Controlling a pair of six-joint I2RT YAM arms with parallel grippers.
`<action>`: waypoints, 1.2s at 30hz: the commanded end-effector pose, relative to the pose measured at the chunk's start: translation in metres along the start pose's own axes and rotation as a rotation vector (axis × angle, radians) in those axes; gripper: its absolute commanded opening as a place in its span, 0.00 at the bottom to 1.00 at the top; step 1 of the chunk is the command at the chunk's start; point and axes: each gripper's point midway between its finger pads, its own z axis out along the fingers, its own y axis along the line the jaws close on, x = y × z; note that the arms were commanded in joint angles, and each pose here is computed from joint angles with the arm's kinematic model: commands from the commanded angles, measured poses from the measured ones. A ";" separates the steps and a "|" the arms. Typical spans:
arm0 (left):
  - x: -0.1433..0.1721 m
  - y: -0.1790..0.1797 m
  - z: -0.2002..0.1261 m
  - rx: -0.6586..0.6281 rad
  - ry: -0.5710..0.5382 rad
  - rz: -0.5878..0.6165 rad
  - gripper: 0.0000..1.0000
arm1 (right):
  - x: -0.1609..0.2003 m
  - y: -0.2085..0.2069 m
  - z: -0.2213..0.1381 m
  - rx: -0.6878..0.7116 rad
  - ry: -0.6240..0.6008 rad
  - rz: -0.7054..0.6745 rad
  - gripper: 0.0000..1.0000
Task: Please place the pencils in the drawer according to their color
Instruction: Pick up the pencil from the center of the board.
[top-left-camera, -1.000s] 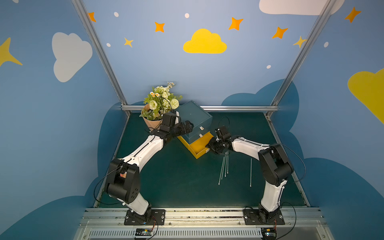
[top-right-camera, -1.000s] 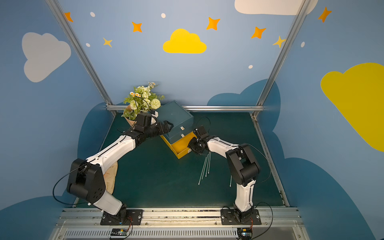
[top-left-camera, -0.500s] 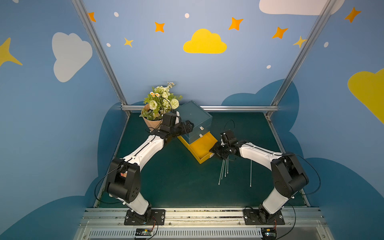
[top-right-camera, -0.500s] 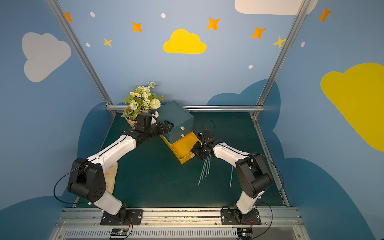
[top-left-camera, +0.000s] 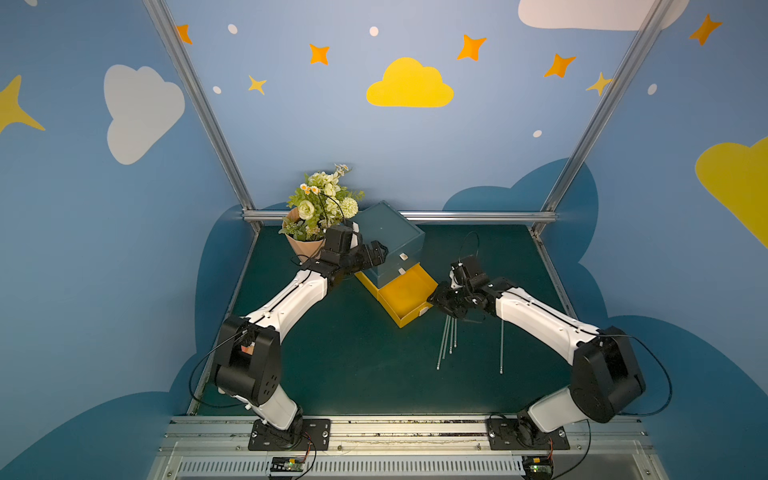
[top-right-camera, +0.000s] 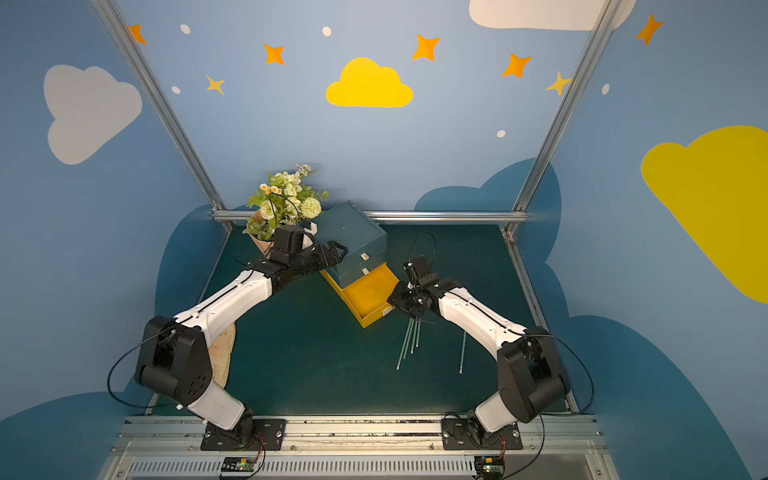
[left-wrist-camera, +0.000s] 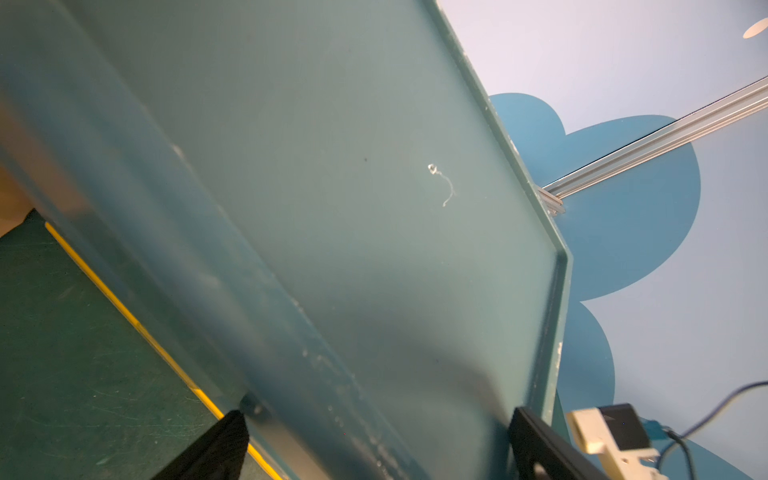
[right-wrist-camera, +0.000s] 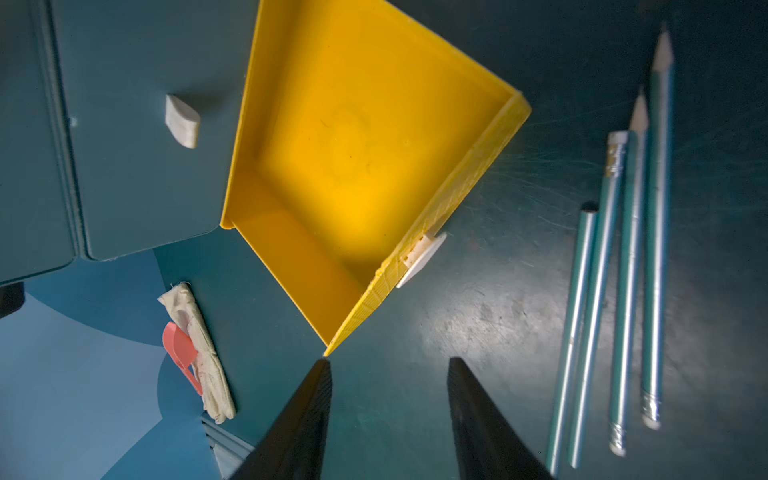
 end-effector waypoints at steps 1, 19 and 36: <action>0.045 0.032 0.011 -0.108 0.152 -0.018 1.00 | 0.019 -0.038 0.000 0.130 0.044 -0.026 0.47; 0.044 0.032 0.011 -0.115 0.153 -0.013 1.00 | 0.045 -0.070 0.039 0.250 0.151 -0.074 0.39; 0.045 0.034 0.012 -0.118 0.155 -0.012 1.00 | 0.049 -0.089 0.051 0.327 0.184 -0.078 0.38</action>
